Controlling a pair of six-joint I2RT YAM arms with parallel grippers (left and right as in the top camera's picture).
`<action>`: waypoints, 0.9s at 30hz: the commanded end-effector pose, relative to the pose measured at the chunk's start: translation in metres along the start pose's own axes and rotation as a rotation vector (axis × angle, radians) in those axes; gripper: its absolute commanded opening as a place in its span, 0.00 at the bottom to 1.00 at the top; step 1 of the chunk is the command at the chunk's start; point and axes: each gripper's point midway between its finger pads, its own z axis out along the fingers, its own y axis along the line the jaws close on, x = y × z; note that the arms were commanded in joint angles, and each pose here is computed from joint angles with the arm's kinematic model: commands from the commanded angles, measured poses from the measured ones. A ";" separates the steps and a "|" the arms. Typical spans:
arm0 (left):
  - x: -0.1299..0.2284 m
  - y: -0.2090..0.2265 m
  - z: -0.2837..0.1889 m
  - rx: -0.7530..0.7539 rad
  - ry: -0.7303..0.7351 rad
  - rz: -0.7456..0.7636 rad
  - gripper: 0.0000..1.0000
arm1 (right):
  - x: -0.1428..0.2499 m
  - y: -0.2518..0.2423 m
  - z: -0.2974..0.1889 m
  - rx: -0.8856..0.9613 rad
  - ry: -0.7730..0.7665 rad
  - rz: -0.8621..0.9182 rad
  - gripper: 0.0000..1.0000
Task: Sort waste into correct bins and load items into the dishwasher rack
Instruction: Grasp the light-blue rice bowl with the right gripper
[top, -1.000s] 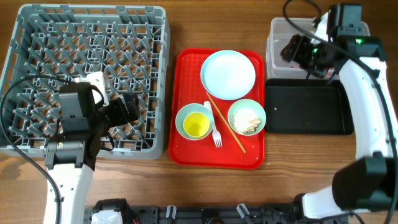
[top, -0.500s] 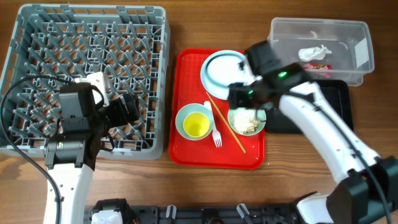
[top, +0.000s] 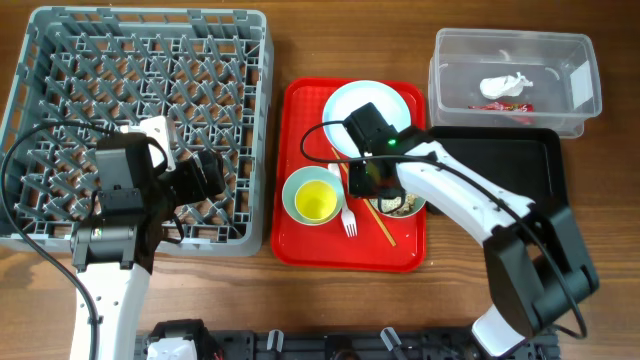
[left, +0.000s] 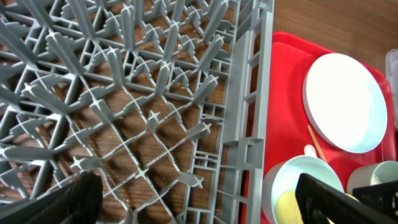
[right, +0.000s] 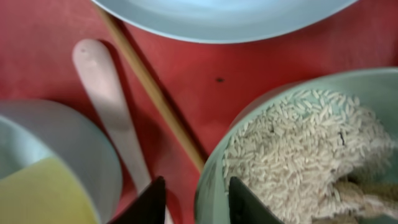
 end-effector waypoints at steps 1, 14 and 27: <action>-0.008 0.000 -0.005 -0.003 -0.022 -0.005 1.00 | 0.002 -0.005 0.011 0.034 0.007 0.027 0.22; -0.008 0.000 -0.005 -0.002 -0.021 -0.005 1.00 | 0.007 -0.006 0.020 0.040 0.044 0.054 0.04; -0.008 0.000 -0.005 -0.003 -0.022 -0.005 1.00 | -0.077 -0.020 -0.115 -0.183 -0.245 0.131 0.04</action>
